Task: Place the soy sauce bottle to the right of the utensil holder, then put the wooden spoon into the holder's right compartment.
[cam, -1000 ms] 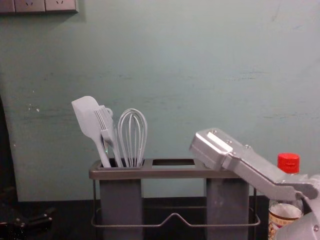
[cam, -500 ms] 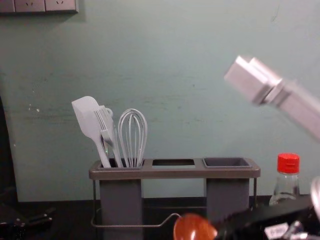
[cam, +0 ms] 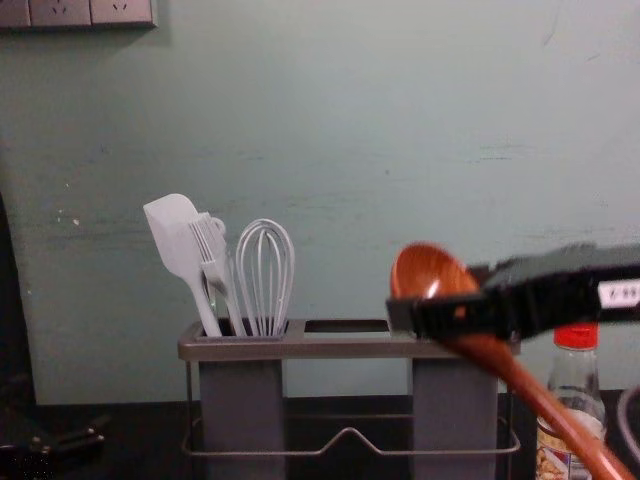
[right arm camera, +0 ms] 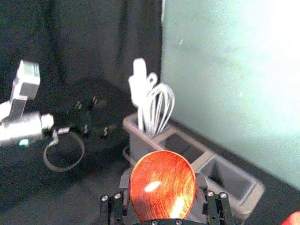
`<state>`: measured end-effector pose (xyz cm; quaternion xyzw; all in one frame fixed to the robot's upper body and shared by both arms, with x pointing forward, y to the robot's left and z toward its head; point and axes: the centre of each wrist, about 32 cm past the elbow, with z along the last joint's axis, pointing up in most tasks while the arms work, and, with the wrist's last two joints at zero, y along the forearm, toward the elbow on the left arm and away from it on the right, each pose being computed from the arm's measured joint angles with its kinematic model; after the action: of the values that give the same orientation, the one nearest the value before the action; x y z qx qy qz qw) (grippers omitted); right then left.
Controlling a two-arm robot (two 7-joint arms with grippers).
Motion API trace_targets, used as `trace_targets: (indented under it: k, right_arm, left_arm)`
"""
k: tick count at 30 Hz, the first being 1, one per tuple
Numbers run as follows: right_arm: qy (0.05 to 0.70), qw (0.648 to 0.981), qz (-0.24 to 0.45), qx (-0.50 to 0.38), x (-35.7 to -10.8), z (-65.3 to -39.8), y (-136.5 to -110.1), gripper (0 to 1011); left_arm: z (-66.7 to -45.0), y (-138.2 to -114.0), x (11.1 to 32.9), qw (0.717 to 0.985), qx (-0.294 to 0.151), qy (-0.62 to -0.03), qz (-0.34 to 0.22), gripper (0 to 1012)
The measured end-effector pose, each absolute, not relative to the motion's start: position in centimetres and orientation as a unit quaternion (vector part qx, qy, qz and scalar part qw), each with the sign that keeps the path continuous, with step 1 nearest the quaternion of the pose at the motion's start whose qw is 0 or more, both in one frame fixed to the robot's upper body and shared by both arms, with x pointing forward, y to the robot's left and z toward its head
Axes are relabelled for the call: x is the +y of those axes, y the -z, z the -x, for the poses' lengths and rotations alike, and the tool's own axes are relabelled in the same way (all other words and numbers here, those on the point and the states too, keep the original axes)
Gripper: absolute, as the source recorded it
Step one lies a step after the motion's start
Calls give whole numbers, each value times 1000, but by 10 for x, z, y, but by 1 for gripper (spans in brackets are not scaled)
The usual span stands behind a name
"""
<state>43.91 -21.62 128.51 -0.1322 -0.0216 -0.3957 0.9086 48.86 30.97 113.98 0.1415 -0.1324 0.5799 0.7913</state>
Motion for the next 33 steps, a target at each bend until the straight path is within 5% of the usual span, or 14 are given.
trace_targets:
  k: [14, 33]
  right_arm:
    - [430, 897, 59, -80, -220, -443, -1296, 838]
    - [450, 883, -3, -130, -201, -510, -1306, 837]
  left_arm:
    - [-489, -1140, 310, 791, -132, -580, -142, 1005]
    - [-489, -1140, 310, 791, -132, -580, -141, 1005]
